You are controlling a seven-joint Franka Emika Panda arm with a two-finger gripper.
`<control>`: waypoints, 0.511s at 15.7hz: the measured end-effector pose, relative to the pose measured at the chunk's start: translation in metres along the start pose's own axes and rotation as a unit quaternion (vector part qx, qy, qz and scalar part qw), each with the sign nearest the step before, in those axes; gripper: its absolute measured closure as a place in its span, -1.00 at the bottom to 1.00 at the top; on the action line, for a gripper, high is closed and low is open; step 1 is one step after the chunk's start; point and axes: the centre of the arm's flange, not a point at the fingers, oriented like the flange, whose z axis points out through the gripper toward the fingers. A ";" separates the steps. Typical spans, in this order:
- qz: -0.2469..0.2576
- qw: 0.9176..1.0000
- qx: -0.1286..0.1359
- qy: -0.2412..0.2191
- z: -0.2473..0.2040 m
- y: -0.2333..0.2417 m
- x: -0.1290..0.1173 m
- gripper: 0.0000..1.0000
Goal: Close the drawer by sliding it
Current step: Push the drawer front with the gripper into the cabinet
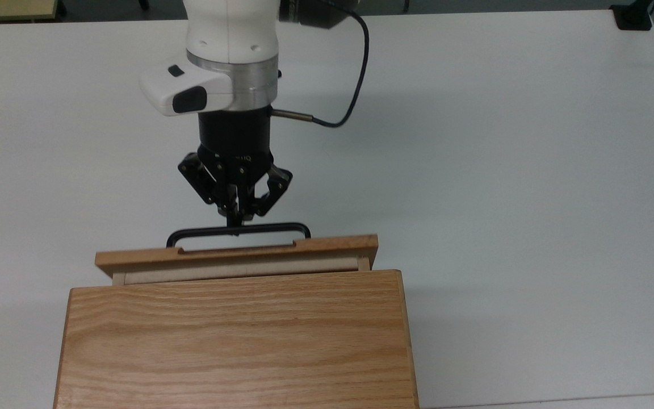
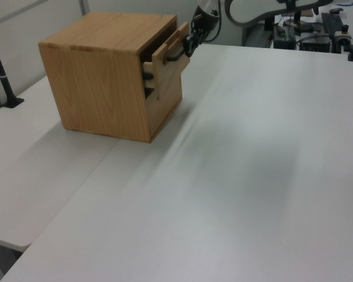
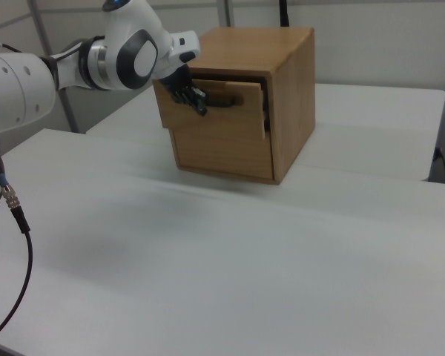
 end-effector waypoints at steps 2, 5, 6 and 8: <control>0.011 1.000 0.004 0.020 0.008 -0.007 0.001 0.86; 0.029 0.998 0.006 0.046 0.015 -0.013 0.003 0.86; 0.033 0.998 0.008 0.054 0.016 -0.015 0.004 0.86; 0.039 0.997 0.012 0.071 0.017 -0.015 0.007 0.86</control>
